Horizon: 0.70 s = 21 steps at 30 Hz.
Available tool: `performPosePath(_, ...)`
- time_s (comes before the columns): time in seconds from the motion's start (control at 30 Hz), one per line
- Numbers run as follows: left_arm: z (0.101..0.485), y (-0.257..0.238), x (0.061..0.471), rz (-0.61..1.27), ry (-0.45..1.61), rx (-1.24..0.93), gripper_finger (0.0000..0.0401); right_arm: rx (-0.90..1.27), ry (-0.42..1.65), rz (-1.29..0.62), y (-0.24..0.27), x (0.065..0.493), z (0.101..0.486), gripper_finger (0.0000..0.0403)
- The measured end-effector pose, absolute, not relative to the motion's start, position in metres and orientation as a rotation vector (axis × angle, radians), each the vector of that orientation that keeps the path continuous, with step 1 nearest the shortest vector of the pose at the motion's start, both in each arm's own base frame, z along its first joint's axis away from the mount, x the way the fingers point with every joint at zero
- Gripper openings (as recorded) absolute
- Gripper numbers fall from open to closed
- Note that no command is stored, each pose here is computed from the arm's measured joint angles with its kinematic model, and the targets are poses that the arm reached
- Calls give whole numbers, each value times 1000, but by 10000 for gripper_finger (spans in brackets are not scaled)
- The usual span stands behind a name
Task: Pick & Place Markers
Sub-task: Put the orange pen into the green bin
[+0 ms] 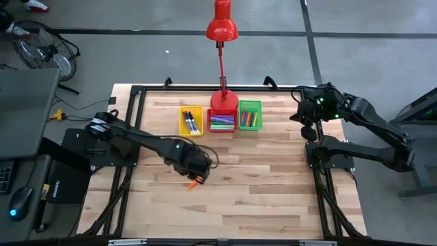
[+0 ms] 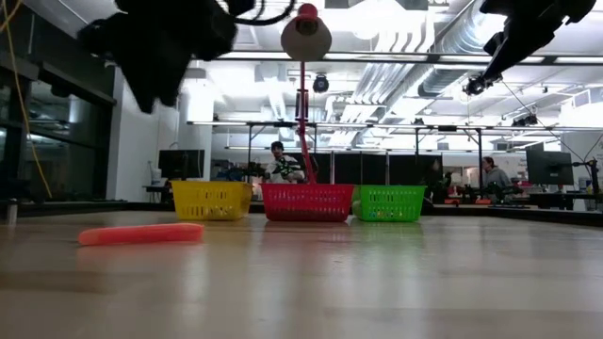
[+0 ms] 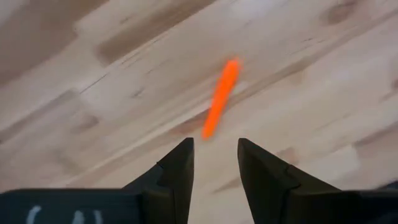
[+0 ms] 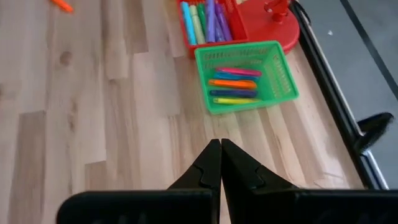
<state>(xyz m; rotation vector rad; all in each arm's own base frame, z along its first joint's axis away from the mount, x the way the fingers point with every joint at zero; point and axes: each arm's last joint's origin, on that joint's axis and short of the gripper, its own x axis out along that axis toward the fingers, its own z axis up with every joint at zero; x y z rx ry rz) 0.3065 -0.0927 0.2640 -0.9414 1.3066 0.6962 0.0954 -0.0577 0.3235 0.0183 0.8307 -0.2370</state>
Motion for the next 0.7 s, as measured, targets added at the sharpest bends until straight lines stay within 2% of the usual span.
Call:
performPosePath(0.13, 255, -106, 315, 680, 1307, -991, 145, 18, 812, -203, -54, 92, 325, 0)
performPosePath(0.37, 227, -116, 324, 648, 1423, -942, 246, 21, 790, -166, -50, 89, 326, 0)
performPosePath(0.43, 218, -117, 338, 577, 1409, -960, 264, 20, 786, -164, -48, 87, 326, 0)
performPosePath(0.53, 201, -116, 337, 628, 1496, -902, 271, 28, 775, -144, -46, 85, 327, 0)
performPosePath(0.7, 178, -119, 346, 627, 1522, -843, 258, 39, 786, -133, -43, 80, 326, 0)
